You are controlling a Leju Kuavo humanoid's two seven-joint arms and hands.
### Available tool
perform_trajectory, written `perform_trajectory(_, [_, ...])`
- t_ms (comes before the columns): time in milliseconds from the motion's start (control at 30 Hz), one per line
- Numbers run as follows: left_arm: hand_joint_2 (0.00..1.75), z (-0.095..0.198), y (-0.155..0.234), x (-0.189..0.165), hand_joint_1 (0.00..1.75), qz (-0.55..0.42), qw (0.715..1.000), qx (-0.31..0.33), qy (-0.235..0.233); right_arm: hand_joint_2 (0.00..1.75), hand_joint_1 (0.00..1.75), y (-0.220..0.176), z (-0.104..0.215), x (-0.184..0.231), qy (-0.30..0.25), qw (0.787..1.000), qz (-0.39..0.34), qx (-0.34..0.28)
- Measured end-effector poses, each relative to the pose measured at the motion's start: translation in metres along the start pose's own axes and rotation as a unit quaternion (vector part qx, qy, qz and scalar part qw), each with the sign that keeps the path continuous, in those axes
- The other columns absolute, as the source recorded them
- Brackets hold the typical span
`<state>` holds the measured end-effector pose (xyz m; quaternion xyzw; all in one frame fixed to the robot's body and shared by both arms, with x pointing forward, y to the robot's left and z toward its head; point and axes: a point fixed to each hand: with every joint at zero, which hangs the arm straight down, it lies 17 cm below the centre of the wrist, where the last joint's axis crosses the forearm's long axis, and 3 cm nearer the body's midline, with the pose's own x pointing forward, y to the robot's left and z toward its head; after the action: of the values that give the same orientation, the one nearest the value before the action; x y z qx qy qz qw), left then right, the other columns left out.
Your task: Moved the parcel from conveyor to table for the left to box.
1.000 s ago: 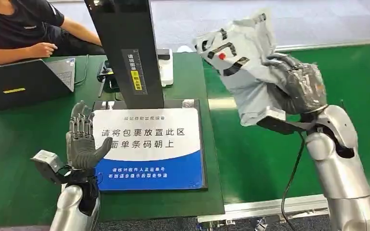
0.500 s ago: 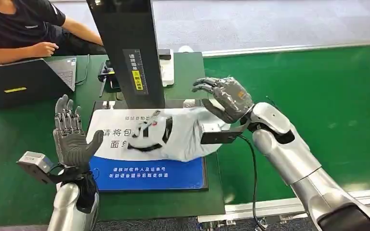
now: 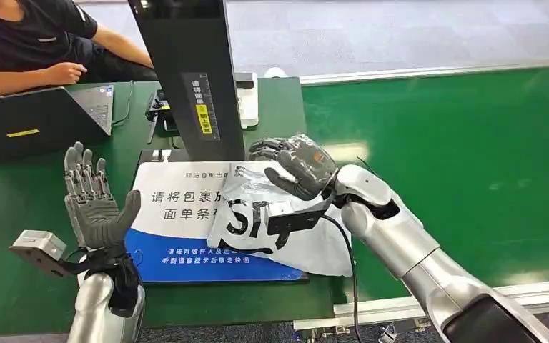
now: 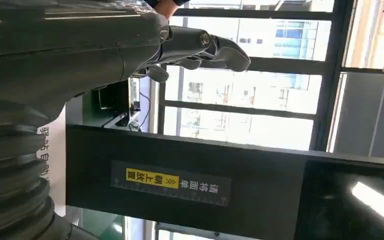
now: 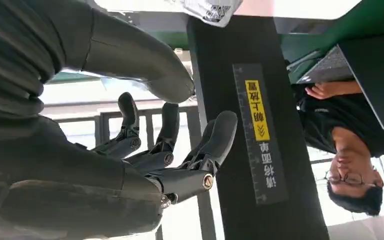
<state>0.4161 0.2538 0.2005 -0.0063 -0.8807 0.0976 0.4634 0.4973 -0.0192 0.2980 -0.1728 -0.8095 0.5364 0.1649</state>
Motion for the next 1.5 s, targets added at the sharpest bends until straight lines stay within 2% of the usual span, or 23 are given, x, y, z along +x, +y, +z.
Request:
perform_trajectory(767, [1.75, -0.001, 0.001, 0.002, 0.00, 0.000, 1.000, 0.001, -0.002, 1.75, 1.75, 0.015, 0.000, 0.004, -0.002, 1.000, -0.005, 0.014])
perform_trajectory(1033, [1.75, -0.005, 0.000, 0.003, 0.00, 0.002, 1.000, 0.005, -0.006, 1.75, 1.75, 0.039, -0.007, 0.039, -0.038, 0.997, -0.050, 0.034])
perform_trajectory(1067, [1.75, -0.005, -0.001, 0.004, 0.00, 0.003, 1.000, 0.005, -0.007, 1.75, 0.00, 0.043, -0.007, 0.045, -0.043, 0.997, -0.055, 0.038])
perform_trajectory(1167, [1.75, -0.006, -0.005, 0.004, 0.00, 0.004, 1.000, 0.001, -0.007, 1.75, 0.00, 0.051, -0.009, 0.056, -0.049, 0.996, -0.062, 0.041])
perform_trajectory(1267, [1.75, -0.004, -0.005, 0.002, 0.00, 0.003, 1.000, 0.003, -0.001, 1.75, 0.00, 0.041, -0.014, 0.043, 0.000, 0.999, -0.042, 0.018])
perform_trajectory(1467, [1.75, -0.002, -0.005, 0.000, 0.00, 0.003, 1.000, 0.002, 0.004, 1.75, 0.00, 0.036, -0.017, 0.047, 0.004, 0.999, -0.040, 0.012])
perform_trajectory(1500, [1.75, -0.002, -0.005, -0.001, 0.00, 0.001, 1.000, 0.001, 0.008, 1.75, 0.00, 0.041, -0.013, 0.042, 0.032, 0.997, -0.070, 0.012])
